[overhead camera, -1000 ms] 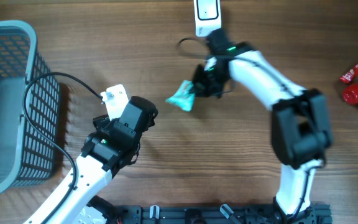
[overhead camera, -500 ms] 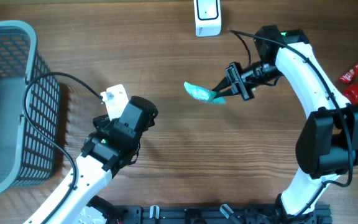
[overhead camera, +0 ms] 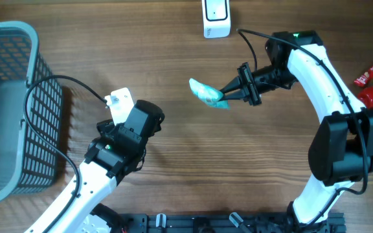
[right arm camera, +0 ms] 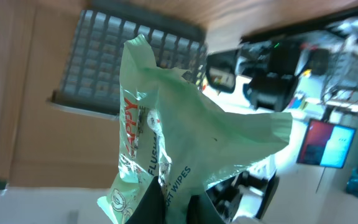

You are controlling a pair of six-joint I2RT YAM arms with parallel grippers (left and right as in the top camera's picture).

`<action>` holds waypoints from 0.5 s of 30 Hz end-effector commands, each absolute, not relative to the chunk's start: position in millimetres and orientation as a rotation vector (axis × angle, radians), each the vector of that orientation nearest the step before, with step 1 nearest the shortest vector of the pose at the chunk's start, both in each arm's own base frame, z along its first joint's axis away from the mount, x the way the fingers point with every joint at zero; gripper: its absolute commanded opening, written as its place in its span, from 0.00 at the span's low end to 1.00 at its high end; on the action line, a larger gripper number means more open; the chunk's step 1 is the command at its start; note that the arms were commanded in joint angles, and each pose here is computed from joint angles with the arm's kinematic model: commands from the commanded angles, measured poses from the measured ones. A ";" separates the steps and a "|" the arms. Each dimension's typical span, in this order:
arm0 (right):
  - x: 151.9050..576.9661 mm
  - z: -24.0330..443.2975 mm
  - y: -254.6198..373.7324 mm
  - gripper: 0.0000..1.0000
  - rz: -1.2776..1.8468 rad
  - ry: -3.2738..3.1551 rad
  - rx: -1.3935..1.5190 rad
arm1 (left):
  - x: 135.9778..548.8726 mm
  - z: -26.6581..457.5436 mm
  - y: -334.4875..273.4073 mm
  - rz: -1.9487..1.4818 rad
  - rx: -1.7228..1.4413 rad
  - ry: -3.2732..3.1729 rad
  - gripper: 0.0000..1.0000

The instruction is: Scan the item barcode

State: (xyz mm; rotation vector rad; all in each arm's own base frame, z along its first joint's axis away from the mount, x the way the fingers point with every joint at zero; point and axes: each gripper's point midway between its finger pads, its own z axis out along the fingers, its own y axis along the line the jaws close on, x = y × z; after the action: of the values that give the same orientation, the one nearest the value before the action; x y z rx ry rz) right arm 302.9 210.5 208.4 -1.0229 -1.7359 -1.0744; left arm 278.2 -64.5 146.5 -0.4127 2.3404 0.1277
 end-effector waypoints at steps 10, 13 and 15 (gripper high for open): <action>330.8 162.2 182.1 0.04 -0.496 -1.262 -1.799 | 279.2 148.4 -62.6 0.148 -0.406 2.328 1.00; 330.8 162.3 182.1 0.04 -0.516 -1.294 -1.779 | 279.2 148.4 -62.6 0.148 -0.406 2.328 1.00; 330.5 162.3 182.0 0.04 -0.519 -1.302 -1.774 | 279.2 148.4 -62.6 0.148 -0.406 2.328 1.00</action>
State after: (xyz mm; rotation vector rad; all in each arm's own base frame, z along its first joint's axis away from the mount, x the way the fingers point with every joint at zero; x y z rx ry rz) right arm 331.1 184.0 162.3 -1.7395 -1.3270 -0.5453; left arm 278.2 -64.5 146.5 -0.4127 2.3404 0.1277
